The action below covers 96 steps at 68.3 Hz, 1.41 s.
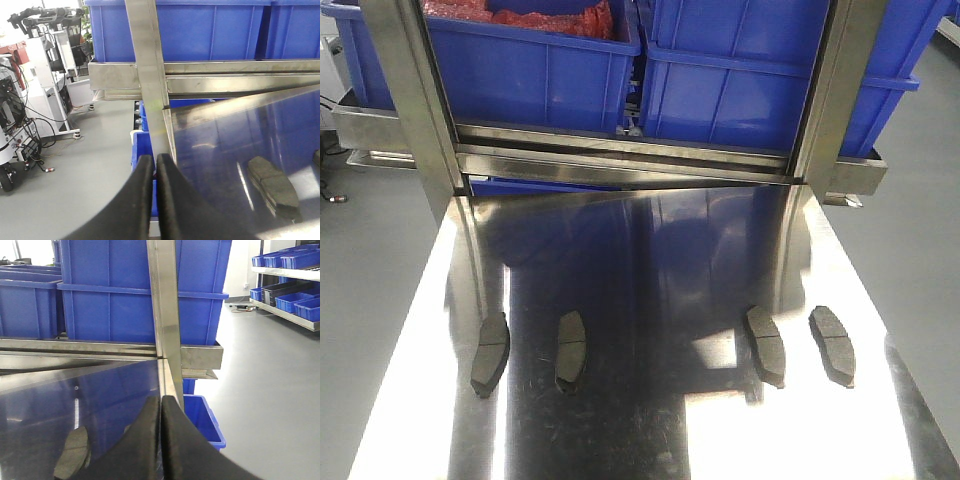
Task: Move and align brake pads A on conveyor
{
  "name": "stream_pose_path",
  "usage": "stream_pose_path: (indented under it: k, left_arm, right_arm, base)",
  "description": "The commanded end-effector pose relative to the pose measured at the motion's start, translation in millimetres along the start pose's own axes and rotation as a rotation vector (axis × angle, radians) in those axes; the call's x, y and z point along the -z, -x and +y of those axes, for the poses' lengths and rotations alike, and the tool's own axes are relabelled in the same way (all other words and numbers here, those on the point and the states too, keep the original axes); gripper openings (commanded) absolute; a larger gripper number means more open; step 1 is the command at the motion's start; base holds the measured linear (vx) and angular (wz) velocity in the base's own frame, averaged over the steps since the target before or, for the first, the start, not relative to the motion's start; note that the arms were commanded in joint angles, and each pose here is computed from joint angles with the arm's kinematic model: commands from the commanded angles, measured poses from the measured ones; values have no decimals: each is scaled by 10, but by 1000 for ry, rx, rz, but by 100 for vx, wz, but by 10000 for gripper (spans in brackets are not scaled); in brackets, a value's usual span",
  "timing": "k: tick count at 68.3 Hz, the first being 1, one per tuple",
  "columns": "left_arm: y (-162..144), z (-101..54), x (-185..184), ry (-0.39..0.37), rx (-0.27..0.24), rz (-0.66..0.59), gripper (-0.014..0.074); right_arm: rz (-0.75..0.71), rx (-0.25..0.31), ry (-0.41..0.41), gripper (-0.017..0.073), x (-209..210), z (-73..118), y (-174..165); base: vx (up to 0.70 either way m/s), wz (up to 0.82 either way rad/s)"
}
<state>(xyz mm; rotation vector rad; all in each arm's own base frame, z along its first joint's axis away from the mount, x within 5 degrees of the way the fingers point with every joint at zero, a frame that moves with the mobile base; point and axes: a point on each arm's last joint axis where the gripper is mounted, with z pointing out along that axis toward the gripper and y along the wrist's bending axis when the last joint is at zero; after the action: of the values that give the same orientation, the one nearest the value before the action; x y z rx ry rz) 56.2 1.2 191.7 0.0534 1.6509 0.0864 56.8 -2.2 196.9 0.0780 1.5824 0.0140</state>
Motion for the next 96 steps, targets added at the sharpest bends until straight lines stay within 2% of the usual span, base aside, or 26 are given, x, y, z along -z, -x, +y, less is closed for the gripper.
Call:
stream_pose_path:
  k: [1,61,78,85,89,96]
  left_arm:
    - [108,11,20,9,4,-101,-6]
    - [108,11,20,9,4,-101,-6]
    - [184,20,32,17,4,-169,-6]
    - [276,27,56,15,34,-186,-6]
    - [427,39,90,12,49,-188,-6]
    - [722,60,90,2,47,-120,-6]
  right_arm:
    - [-69,7,-5,-10,5,-5,4]
    - [-69,7,-5,-10,5,-5,4]
    - [-69,7,-5,-10,5,-5,4]
    - [-69,7,-5,-10,5,-5,4]
    - [-69,7,-5,-10,5,-5,4]
    - [-69,7,-5,-10,5,-5,4]
  base:
    - [0,0]
    - [0,0]
    - [0,0]
    - [0,0]
    - [0,0]
    - [0,0]
